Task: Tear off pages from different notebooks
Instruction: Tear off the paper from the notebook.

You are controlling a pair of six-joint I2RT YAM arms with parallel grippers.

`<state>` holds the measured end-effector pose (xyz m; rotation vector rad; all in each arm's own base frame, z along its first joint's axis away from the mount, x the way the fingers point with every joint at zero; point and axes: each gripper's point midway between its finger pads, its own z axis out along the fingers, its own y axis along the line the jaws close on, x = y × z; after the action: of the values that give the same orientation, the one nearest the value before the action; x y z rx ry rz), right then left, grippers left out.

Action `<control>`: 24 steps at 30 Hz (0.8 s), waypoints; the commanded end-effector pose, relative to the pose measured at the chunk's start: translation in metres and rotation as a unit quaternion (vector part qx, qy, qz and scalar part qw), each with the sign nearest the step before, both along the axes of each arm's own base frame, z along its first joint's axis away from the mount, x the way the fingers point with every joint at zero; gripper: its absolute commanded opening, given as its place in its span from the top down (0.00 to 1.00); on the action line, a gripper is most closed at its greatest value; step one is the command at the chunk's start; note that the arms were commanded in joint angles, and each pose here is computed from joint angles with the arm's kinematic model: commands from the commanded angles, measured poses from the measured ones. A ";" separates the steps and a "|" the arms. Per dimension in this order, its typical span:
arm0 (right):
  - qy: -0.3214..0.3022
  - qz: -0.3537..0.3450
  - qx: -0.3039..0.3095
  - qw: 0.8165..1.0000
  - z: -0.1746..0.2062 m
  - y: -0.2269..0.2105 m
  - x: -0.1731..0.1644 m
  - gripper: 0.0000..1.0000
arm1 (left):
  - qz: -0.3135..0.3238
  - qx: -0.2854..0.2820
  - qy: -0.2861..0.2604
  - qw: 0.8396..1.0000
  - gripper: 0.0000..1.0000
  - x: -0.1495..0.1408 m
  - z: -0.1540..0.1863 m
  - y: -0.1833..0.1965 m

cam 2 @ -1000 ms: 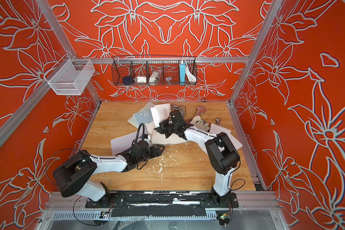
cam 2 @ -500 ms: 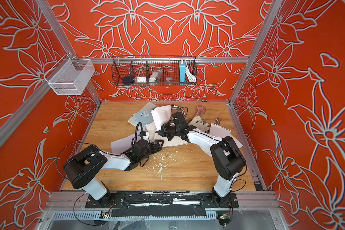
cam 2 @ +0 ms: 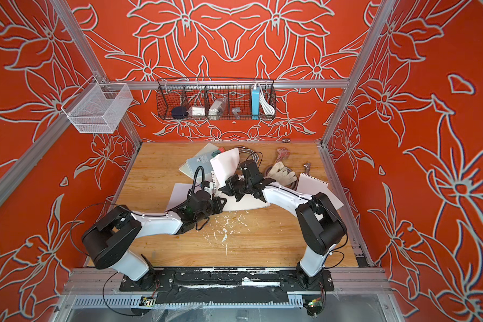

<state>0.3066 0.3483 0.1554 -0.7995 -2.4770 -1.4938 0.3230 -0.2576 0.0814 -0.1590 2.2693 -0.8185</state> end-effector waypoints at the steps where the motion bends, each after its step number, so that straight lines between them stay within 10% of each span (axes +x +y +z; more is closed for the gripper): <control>1: -0.039 0.011 -0.050 0.998 0.000 -0.012 0.001 1.00 | -0.068 0.058 0.057 0.994 1.00 -0.034 -0.011 0.007; 10: -0.056 0.042 -0.118 0.990 -0.026 -0.024 -0.002 1.00 | -0.112 0.076 0.086 0.987 1.00 -0.080 -0.008 0.029; 24: 0.008 0.017 -0.084 0.996 -0.056 -0.018 -0.008 1.00 | -0.113 0.047 0.039 0.992 1.00 -0.076 -0.008 0.024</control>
<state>0.2777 0.3339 0.1016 -0.6784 -2.5915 -1.2280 0.2494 -0.2285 0.0758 0.0597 2.4295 -0.8226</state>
